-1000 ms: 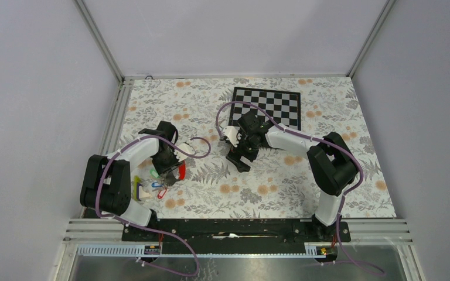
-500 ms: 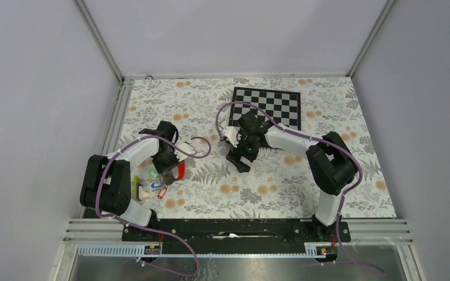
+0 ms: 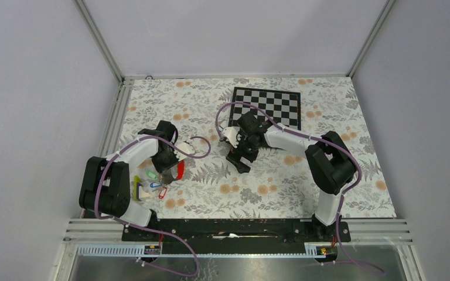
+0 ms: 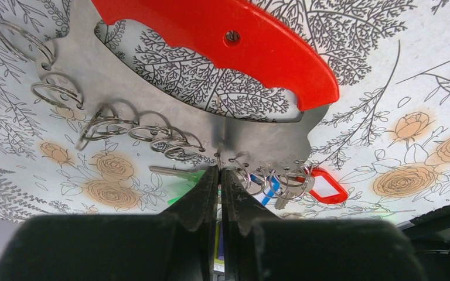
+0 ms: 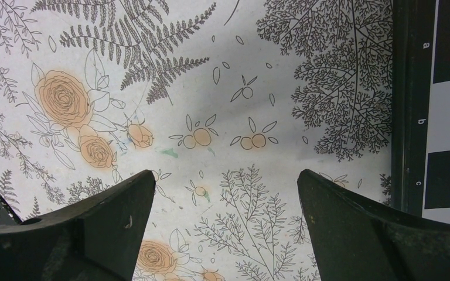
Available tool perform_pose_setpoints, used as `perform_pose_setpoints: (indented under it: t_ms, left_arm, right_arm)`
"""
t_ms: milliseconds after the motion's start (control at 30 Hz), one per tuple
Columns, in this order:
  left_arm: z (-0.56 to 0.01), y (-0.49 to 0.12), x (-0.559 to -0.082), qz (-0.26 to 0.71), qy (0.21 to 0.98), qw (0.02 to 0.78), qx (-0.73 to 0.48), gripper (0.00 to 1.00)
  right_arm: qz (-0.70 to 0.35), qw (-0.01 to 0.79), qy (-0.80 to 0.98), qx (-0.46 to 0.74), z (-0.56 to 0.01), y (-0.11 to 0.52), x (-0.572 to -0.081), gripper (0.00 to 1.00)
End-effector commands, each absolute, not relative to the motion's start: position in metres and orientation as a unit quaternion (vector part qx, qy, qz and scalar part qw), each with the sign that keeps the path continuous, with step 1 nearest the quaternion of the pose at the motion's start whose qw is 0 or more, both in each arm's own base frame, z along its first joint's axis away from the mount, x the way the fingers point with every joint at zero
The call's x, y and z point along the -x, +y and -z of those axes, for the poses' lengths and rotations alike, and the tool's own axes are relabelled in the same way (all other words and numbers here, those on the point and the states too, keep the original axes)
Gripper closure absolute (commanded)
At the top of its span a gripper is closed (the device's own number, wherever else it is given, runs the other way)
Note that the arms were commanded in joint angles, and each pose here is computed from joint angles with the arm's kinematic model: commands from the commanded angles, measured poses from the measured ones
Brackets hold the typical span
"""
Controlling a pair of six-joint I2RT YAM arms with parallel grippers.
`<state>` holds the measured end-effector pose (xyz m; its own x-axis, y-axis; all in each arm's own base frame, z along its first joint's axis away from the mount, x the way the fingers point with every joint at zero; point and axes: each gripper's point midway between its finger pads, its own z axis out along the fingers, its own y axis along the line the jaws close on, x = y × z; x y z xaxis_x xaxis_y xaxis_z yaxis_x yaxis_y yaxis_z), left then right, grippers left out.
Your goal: Put the keys on the keyring
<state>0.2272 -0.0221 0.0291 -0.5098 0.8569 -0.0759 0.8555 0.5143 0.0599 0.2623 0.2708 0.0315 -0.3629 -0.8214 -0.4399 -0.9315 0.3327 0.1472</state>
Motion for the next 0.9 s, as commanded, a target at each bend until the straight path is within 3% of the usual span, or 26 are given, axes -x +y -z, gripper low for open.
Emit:
perform_pose_setpoints:
  t_ms: [0,400,633,867]
  left_arm:
    - [-0.039,-0.020,-0.231,-0.021,0.865,0.061,-0.497,0.98]
    - [-0.069,-0.052,-0.240,0.037,0.861,0.124,-0.492,1.00]
    - [-0.129,-0.108,-0.256,0.137,0.832,0.221,-0.490,1.00]
    - [-0.187,-0.177,-0.262,0.257,0.784,0.277,-0.493,1.00]
  right_arm:
    - [-0.200,0.155,0.795,0.550,-0.043,0.279,-0.267,0.01]
    - [-0.224,0.199,0.797,0.525,-0.070,0.277,-0.279,0.01]
    - [-0.338,0.280,0.790,0.429,-0.146,0.260,-0.303,0.01]
    - [-0.387,0.350,0.729,0.444,-0.206,0.266,-0.286,0.01]
